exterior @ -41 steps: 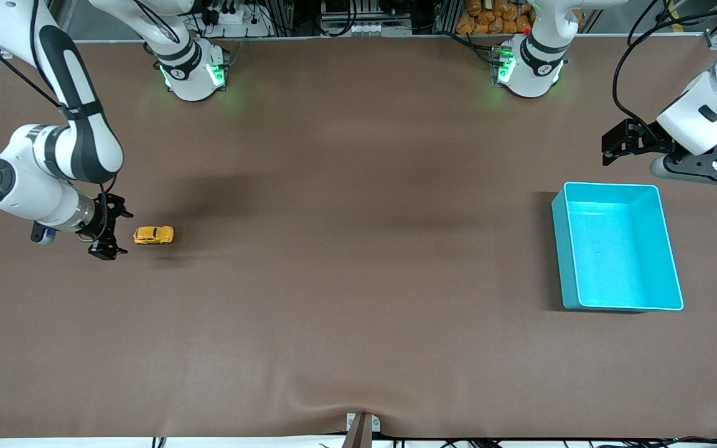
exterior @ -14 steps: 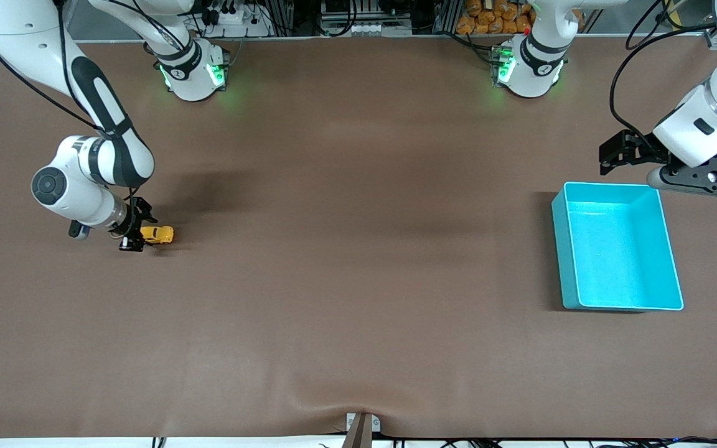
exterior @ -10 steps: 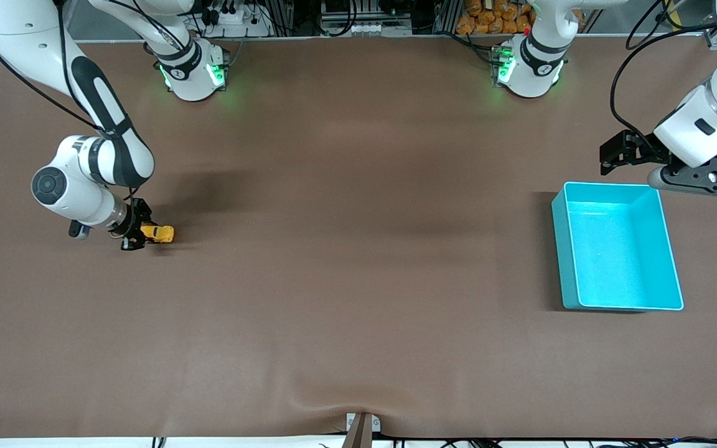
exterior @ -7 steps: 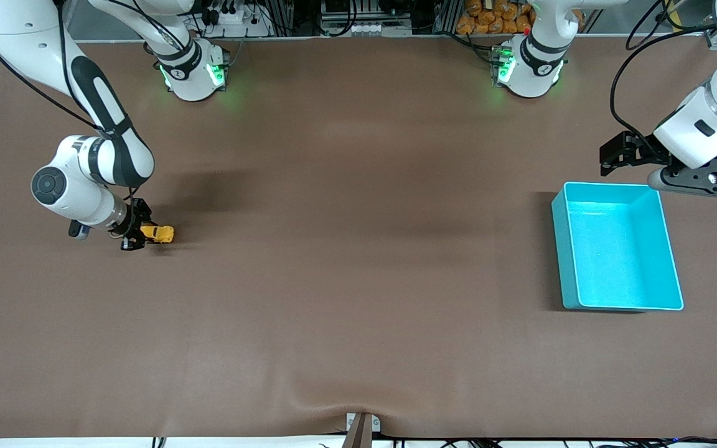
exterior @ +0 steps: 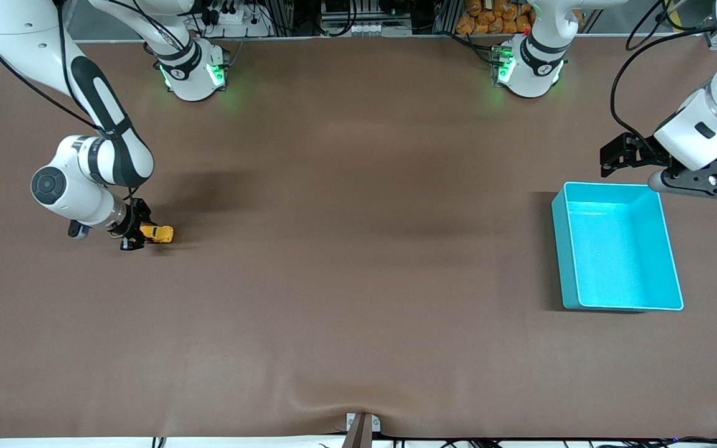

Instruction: Wind and store yellow beetle car

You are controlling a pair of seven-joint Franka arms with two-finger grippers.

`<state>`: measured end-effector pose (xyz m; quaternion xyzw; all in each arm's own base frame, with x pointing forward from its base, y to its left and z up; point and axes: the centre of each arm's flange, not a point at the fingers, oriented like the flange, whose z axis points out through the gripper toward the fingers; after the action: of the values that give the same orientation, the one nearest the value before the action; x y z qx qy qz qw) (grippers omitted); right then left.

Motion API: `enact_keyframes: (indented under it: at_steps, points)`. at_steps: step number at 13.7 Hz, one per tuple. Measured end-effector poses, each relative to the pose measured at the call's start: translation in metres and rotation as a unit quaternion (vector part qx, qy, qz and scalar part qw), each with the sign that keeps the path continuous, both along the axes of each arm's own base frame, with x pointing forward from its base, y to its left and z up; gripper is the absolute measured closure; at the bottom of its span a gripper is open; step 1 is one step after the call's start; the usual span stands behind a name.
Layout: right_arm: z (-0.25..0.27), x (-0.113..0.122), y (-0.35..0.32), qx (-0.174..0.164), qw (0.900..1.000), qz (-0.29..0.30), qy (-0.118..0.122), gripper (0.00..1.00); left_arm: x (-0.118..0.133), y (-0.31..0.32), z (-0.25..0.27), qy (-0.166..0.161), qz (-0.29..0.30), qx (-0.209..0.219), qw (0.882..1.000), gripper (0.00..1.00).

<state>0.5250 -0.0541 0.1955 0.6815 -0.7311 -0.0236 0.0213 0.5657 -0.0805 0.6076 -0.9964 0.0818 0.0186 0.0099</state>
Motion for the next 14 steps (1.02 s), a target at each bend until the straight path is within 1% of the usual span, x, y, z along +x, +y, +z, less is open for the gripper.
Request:
enact_keyframes:
  at_steps: [5, 11, 14]
  points:
    - [0.000, -0.001, -0.018, -0.005, 1.000, -0.005, 0.000, 0.58, 0.005, -0.002, 0.001, -0.017, -0.001, -0.003, 1.000, 0.00]
    - [0.000, -0.003, -0.043, -0.008, 1.000, 0.002, 0.000, 0.58, 0.013, -0.015, -0.011, -0.019, -0.013, -0.006, 1.000, 0.00]
    - [0.000, -0.003, -0.058, -0.012, 1.000, 0.006, 0.000, 0.58, 0.015, -0.017, -0.016, -0.015, -0.012, -0.014, 1.000, 0.00]
